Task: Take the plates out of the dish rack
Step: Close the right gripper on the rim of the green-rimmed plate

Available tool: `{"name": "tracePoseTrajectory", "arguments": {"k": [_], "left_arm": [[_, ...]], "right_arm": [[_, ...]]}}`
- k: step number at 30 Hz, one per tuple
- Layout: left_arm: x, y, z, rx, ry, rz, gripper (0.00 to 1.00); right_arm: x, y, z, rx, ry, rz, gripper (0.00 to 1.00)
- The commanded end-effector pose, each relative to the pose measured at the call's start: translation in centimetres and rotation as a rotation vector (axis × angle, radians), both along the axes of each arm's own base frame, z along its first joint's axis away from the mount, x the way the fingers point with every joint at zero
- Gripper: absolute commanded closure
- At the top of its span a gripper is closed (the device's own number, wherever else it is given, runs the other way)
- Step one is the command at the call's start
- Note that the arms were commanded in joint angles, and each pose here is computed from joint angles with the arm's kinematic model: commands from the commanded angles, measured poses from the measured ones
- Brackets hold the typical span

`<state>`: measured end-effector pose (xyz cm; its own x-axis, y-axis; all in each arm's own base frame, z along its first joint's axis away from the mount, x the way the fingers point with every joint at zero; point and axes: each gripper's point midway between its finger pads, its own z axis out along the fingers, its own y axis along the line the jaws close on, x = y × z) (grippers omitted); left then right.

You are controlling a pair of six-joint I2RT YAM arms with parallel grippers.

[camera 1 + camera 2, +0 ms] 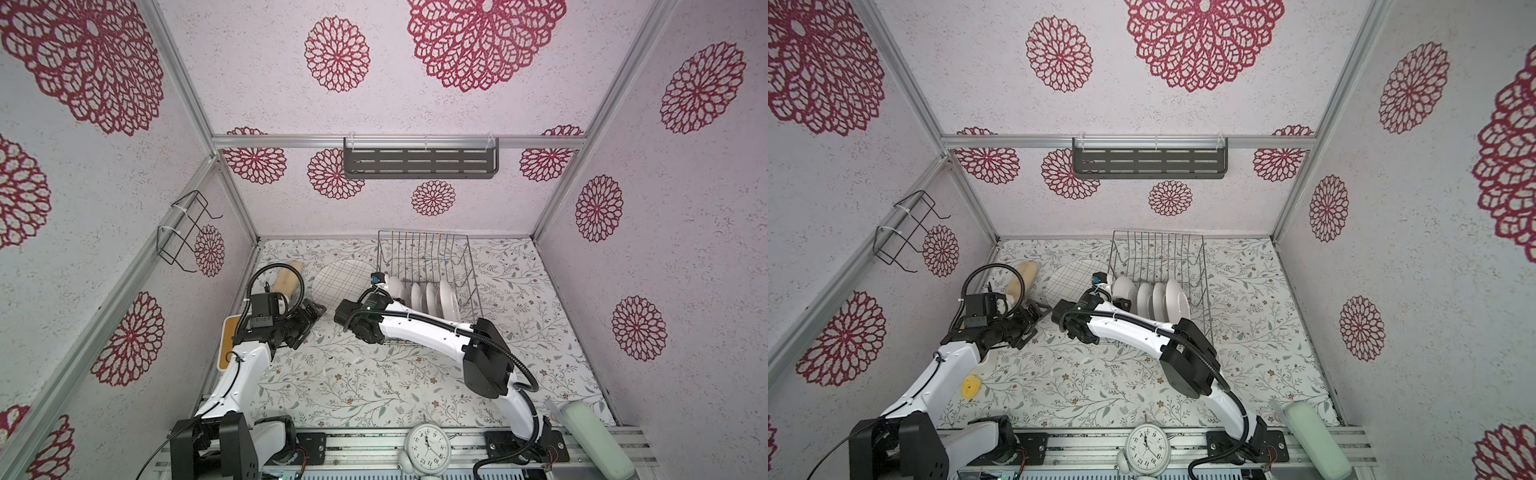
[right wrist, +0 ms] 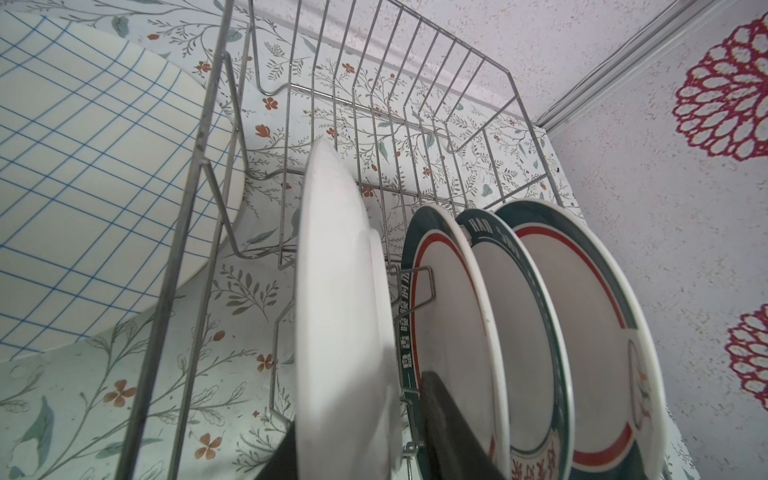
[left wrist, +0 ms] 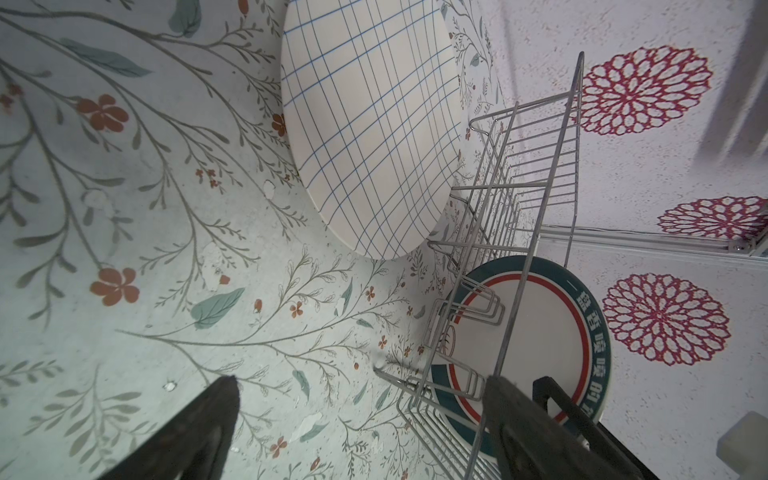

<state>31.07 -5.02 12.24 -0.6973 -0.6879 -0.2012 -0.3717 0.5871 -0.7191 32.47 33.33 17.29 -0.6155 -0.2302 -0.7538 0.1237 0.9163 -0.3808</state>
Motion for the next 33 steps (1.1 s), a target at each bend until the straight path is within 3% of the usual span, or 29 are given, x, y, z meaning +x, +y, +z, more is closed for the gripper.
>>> {"name": "tracePoseTrajectory", "arguments": {"k": [1, 21, 33], "left_arm": [[0.06, 0.13, 0.53, 0.002, -0.026, -0.006, 0.04], [0.18, 0.11, 1.21, -0.006, -0.042, 0.001, 0.04], [0.16, 0.12, 1.31, -0.005, -0.044, 0.001, 0.04]], "right_arm": [[0.44, -1.15, 1.72, -0.019, -0.078, -0.046, 0.65], [0.33, -1.61, 2.05, -0.061, -0.101, -0.06, 0.73], [0.3, -1.6, 2.47, -0.103, -0.118, -0.068, 0.85]]}}
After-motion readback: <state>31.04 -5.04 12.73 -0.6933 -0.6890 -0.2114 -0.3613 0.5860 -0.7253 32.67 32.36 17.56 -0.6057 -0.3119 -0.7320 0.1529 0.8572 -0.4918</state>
